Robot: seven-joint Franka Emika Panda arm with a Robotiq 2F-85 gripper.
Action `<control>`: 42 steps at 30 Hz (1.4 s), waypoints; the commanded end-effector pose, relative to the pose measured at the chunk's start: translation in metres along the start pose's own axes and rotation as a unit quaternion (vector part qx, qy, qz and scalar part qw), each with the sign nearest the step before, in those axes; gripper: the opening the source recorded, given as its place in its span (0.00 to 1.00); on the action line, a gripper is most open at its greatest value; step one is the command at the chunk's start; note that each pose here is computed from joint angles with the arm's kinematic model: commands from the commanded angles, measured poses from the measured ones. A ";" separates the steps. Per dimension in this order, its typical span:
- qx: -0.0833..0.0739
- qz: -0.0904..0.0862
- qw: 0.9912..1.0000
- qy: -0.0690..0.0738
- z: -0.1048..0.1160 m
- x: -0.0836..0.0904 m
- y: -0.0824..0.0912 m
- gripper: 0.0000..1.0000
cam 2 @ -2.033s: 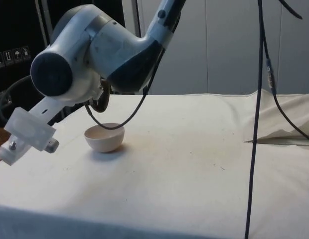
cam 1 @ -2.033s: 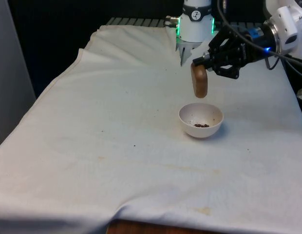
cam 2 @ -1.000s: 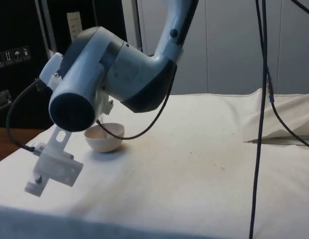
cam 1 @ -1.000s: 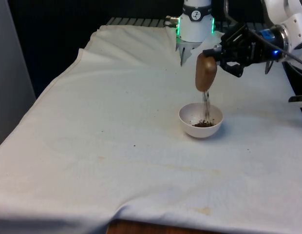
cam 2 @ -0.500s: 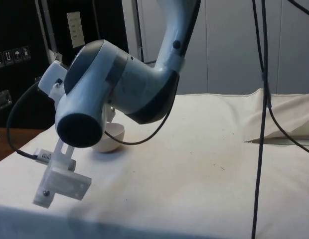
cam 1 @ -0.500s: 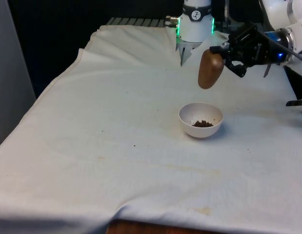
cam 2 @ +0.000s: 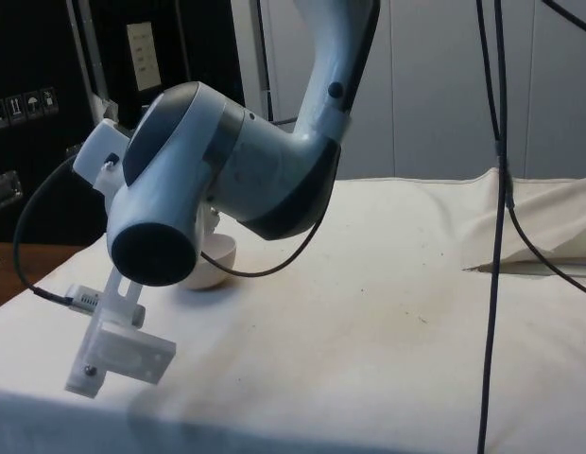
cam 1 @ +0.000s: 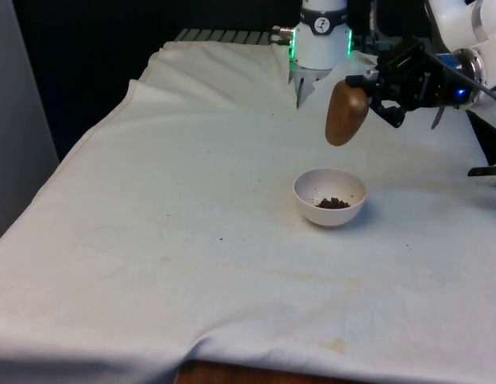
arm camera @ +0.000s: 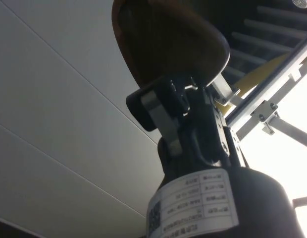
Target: Pour the coffee beans from the cup into the bowl.
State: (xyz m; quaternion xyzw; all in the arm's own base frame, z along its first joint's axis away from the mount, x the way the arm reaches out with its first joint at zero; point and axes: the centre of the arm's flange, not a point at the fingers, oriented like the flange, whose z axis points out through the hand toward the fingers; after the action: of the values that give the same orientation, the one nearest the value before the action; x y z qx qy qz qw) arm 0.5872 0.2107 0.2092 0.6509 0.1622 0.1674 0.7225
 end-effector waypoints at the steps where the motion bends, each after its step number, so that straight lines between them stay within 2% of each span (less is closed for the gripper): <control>1: 0.001 -0.001 1.000 0.001 -0.001 0.000 0.000 0.01; 8: 0.000 0.001 1.000 0.001 -0.001 0.000 0.000 0.01; 12: -0.008 -0.003 1.000 0.001 -0.003 0.000 0.000 0.01; 30: -0.007 0.002 1.000 0.000 -0.002 -0.001 0.000 0.01; 33: 0.002 0.011 1.000 -0.003 0.002 -0.001 0.000 0.01; 34: -0.006 0.011 1.000 -0.003 0.001 -0.001 0.000 0.01; 35: 0.003 0.014 1.000 -0.004 0.003 -0.001 0.001 0.01; 42: 0.018 0.030 0.999 -0.015 0.013 -0.003 0.006 0.01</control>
State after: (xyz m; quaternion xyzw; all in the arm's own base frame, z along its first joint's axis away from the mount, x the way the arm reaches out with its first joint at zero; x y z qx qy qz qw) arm 0.5896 0.2010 0.2129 0.6608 0.1358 0.1758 0.7170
